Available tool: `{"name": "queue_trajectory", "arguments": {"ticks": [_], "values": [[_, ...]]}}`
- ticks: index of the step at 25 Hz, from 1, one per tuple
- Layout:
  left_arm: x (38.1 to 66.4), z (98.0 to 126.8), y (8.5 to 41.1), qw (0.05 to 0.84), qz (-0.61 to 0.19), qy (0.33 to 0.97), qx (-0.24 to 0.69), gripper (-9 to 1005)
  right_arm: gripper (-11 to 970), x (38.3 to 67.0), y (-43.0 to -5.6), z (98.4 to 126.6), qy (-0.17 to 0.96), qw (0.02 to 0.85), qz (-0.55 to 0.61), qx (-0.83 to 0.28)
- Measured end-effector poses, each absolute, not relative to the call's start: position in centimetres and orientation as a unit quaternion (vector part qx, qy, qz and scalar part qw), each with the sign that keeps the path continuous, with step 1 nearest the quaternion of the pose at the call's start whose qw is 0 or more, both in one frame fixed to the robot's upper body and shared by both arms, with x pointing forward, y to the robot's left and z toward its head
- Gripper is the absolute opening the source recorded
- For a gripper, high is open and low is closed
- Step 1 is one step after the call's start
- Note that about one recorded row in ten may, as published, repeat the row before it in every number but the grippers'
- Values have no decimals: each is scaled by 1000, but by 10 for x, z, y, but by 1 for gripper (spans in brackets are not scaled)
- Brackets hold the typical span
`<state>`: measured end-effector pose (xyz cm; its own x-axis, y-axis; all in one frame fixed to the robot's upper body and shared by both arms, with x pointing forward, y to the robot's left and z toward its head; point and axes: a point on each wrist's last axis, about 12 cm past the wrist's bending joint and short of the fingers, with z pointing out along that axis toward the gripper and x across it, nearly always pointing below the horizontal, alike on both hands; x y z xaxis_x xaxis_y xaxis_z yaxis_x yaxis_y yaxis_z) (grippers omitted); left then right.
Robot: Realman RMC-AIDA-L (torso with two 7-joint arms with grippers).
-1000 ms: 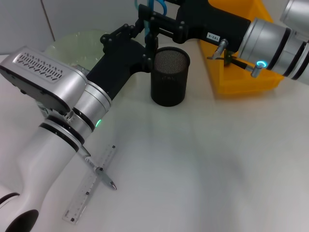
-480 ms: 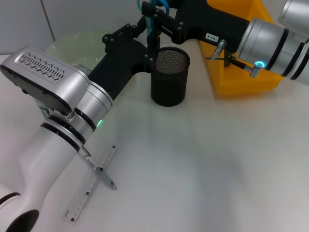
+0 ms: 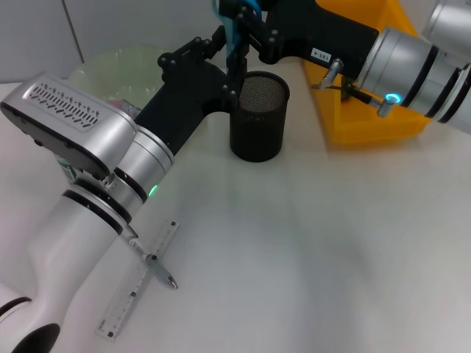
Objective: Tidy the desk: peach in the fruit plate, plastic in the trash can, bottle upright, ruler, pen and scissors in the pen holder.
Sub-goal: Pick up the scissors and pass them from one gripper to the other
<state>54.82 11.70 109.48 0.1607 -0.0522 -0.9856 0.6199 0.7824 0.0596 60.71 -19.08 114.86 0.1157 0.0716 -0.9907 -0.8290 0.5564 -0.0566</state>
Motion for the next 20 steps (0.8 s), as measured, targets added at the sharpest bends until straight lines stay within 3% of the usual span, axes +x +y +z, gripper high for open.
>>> {"name": "queue_trajectory", "arguments": {"ticks": [6, 20], "values": [[548, 1095, 117, 725, -232, 604, 234, 365, 66, 606, -190, 1148, 573, 670, 337, -331], [546, 1097, 118, 731, -241, 598, 225, 378, 67, 608, -192, 1147, 580, 669, 336, -321]]}}
